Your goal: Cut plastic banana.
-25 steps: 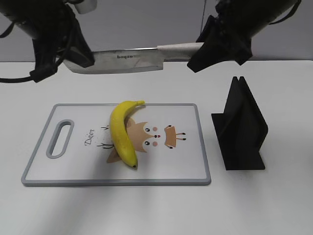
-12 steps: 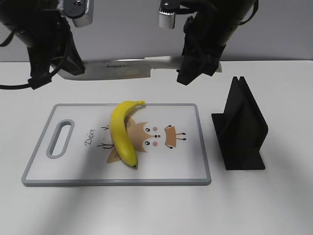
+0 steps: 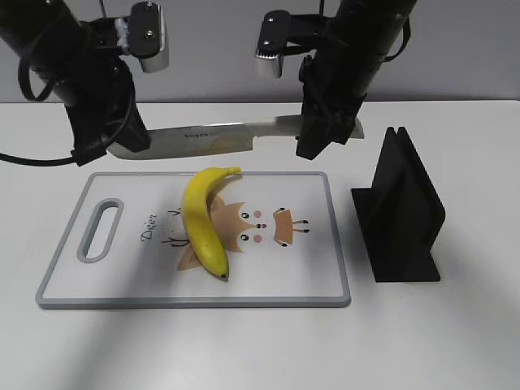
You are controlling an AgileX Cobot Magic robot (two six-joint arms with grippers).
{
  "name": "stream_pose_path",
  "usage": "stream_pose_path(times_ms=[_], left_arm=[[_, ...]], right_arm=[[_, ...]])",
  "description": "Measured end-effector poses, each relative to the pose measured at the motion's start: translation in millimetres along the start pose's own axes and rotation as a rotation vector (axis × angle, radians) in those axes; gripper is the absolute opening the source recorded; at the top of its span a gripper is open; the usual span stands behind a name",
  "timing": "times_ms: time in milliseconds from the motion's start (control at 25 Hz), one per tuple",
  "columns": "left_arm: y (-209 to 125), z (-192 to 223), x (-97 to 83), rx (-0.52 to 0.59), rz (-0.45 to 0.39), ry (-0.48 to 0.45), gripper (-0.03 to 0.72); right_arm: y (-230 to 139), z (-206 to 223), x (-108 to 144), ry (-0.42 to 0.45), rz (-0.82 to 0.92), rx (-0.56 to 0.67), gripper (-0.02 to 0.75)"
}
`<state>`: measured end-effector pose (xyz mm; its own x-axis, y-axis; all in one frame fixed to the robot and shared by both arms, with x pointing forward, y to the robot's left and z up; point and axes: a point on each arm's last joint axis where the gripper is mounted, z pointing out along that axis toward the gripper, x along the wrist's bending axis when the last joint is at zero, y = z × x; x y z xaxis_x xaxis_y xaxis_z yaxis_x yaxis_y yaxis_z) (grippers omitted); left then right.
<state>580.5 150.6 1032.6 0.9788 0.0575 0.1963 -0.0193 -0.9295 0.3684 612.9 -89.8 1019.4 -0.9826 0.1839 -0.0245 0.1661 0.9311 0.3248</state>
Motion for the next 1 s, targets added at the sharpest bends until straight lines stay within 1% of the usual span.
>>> stream_pose_path(times_ms=[360,560,720,1000], left_arm=[[-11.7,36.2,2.0,0.024,-0.074,-0.091,-0.002],[-30.8,82.5,-7.2,0.062,-0.132,-0.149,-0.001],[-32.6,90.0,-8.3,0.051,-0.155,-0.155,0.002],[-32.8,91.0,-8.1,0.043,-0.166,-0.158,0.003]], right_arm=[[-6.0,34.9,-5.3,0.068,0.024,0.042,0.202],[-17.0,83.5,-9.4,0.158,0.056,0.097,0.208],[-23.3,97.9,-13.3,0.179,0.067,0.122,0.220],[-23.9,98.9,-14.0,0.175,0.066,0.129,0.221]])
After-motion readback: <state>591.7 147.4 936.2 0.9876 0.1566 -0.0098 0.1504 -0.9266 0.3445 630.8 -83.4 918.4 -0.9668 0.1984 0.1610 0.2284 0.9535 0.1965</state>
